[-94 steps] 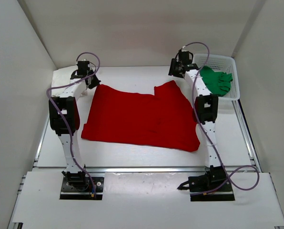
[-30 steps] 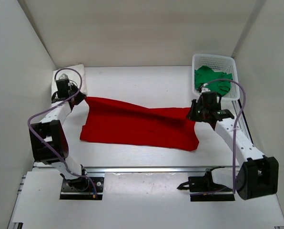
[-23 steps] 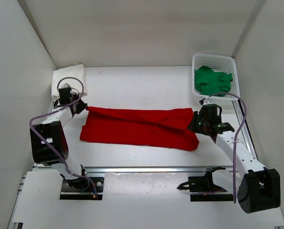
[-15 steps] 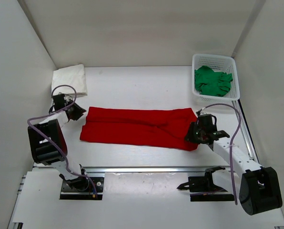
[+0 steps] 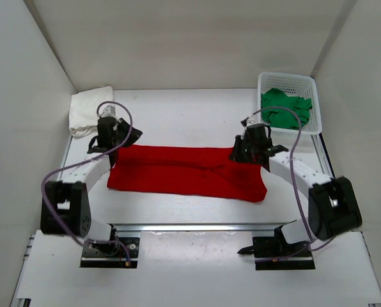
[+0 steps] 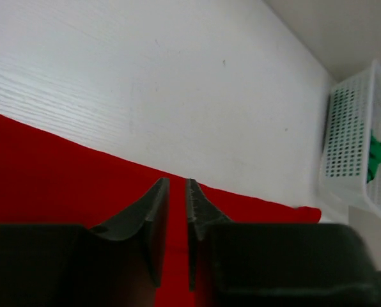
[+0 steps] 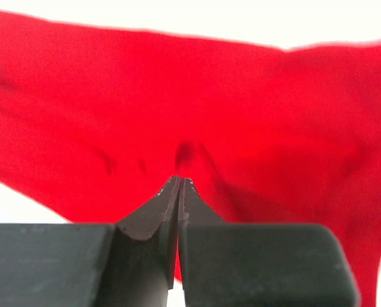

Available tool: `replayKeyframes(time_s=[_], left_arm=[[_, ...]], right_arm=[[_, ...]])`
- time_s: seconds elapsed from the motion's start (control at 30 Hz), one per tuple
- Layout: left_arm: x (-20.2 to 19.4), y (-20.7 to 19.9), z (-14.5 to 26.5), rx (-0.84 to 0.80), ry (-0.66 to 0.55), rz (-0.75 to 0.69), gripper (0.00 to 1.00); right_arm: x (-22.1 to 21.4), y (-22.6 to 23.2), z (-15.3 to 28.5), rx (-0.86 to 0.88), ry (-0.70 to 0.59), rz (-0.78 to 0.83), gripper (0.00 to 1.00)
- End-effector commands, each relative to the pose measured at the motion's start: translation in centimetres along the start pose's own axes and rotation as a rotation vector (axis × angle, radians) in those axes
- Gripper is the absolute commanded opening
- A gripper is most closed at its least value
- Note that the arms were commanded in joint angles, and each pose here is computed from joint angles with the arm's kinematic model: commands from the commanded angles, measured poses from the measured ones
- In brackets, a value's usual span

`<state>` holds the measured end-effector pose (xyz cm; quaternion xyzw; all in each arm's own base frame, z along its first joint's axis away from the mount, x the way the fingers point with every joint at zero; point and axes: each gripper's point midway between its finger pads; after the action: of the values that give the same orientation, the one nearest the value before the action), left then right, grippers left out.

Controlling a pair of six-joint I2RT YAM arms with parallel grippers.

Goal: Fold and stack the t-shirts
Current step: Fold the other side of the tshirt into a rectangle

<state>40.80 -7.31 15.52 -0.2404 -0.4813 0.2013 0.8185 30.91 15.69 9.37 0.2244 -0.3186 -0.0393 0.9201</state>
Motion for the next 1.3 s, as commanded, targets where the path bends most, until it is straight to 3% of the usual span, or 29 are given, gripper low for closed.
replayKeyframes(time_s=[0.0,0.17,0.3,0.47,0.7,0.83,0.97,1.17,1.27], left_arm=[[-1.6,1.4,-2.5,0.066,0.064,-0.044,0.24],[-5.3,4.0,-5.0,0.115,0.253,0.001,0.11],[-6.6,5.6,-4.7,0.155,0.286,0.011,0.07],[-9.1,7.2,-3.0,0.168,0.382,0.06,0.02],[-10.5,9.4,0.7,0.165,0.412,0.142,0.0],[-10.1,9.7,3.8,0.136,0.4,0.17,0.0],[-7.1,9.8,6.3,0.146,0.251,0.141,0.0],[-5.4,4.5,5.7,0.055,0.149,0.028,0.02],[-6.7,2.3,4.2,0.021,0.174,0.003,0.03]], right_arm=[[4.2,2.5,-2.3,0.083,-0.052,0.071,0.0],[2.6,2.2,-5.9,0.055,0.044,0.086,0.0],[1.2,2.3,-7.0,0.08,0.093,0.083,0.0],[-0.4,2.9,-6.2,0.113,0.1,0.094,0.0],[-1.9,1.8,-5.6,0.101,0.125,0.09,0.0],[-2.4,2.2,-5.0,0.106,0.141,0.115,0.0],[-4.6,2.9,-3.7,0.143,0.168,0.133,0.0],[-7.5,5.4,-0.9,0.187,0.24,0.229,0.0],[-5.2,5.5,-0.2,0.161,0.146,0.214,0.0]])
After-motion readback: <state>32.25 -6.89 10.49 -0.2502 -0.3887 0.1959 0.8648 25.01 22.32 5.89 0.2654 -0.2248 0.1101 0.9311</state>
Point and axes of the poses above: each gripper's point midway between its finger pads, its own z axis back along the fingers, its own y axis along the line the jaws close on, x = y × z, and after that the axes turned 5 degrees about -z, right-handed
